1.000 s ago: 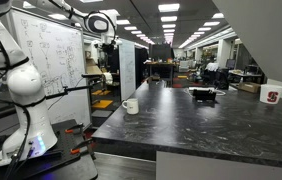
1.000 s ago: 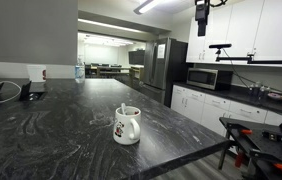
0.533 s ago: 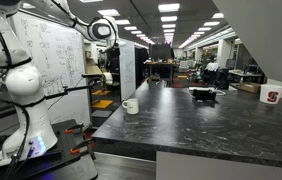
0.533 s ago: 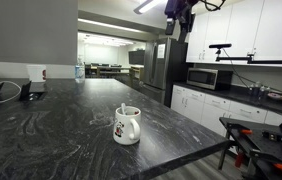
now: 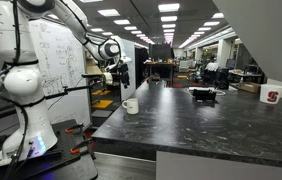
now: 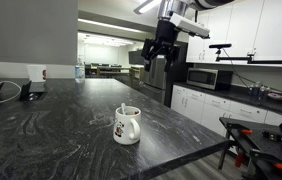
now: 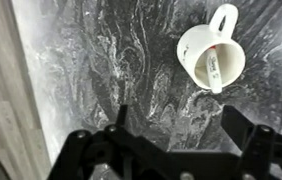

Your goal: Remove the marker from the mug and place it on the countertop

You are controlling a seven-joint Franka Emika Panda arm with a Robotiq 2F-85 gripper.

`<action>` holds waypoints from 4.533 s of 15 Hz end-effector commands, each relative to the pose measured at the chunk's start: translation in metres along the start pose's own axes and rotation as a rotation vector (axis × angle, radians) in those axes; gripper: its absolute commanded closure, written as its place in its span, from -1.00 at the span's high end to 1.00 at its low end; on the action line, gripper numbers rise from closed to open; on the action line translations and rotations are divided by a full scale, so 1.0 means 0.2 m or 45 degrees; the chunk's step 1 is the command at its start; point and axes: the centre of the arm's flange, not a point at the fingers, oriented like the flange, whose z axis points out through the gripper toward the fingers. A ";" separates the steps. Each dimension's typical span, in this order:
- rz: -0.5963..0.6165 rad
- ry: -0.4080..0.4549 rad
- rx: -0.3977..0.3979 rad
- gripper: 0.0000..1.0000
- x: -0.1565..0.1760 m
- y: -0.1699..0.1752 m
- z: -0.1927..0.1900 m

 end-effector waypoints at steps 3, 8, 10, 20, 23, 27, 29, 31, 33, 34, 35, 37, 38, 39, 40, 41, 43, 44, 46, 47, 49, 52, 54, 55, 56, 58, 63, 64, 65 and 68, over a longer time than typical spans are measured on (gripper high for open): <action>0.007 -0.028 -0.022 0.65 0.00 -0.12 0.26; -0.033 -0.041 -0.044 0.11 -0.01 -0.22 0.43; -0.044 -0.035 -0.040 0.11 0.00 -0.27 0.49; -0.111 -0.015 -0.032 0.16 0.05 -0.52 0.68; -0.120 -0.016 -0.041 0.14 0.05 -0.56 0.71; -0.128 -0.018 -0.068 0.07 0.05 -0.55 0.77; -0.134 -0.020 -0.075 -0.43 0.05 -0.55 0.79; -0.145 -0.019 -0.076 -0.61 0.05 -0.54 0.80; -0.153 -0.016 -0.073 -0.91 0.05 -0.53 0.79; -0.158 -0.004 -0.066 -0.94 0.05 -0.54 0.77; -0.161 -0.003 -0.062 -0.88 0.04 -0.54 0.76; -0.145 0.005 -0.045 -0.88 0.06 -0.54 0.69; -0.128 -0.007 -0.025 -0.88 0.08 -0.54 0.64; -0.115 -0.014 -0.007 -0.88 0.09 -0.54 0.59; -0.098 -0.024 0.008 -0.88 0.13 -0.54 0.53; -0.093 -0.043 0.025 -0.88 0.16 -0.52 0.46; -0.095 -0.126 0.078 -0.88 0.23 -0.48 0.34; -0.122 -0.177 0.100 -0.88 0.26 -0.45 0.27; -0.184 -0.225 0.083 -0.88 0.33 -0.38 0.20; -0.222 -0.255 0.055 -0.88 0.37 -0.33 0.17; -0.276 -0.297 -0.011 -0.88 0.45 -0.22 0.16; -0.361 -0.371 -0.069 -0.88 0.52 -0.08 0.24; -0.365 -0.415 -0.066 -0.88 0.52 -0.02 0.33; -0.358 -0.427 -0.052 -0.88 0.52 0.00 0.37; -0.350 -0.426 -0.029 -0.88 0.51 0.01 0.42; -0.315 -0.462 -0.037 -0.88 0.50 0.04 0.49; -0.289 -0.529 -0.090 -0.88 0.49 0.11 0.62; -0.286 -0.537 -0.096 -0.88 0.48 0.13 0.63; -0.287 -0.546 -0.101 -0.88 0.48 0.14 0.65; -0.274 -0.558 -0.112 -0.88 0.48 0.16 0.68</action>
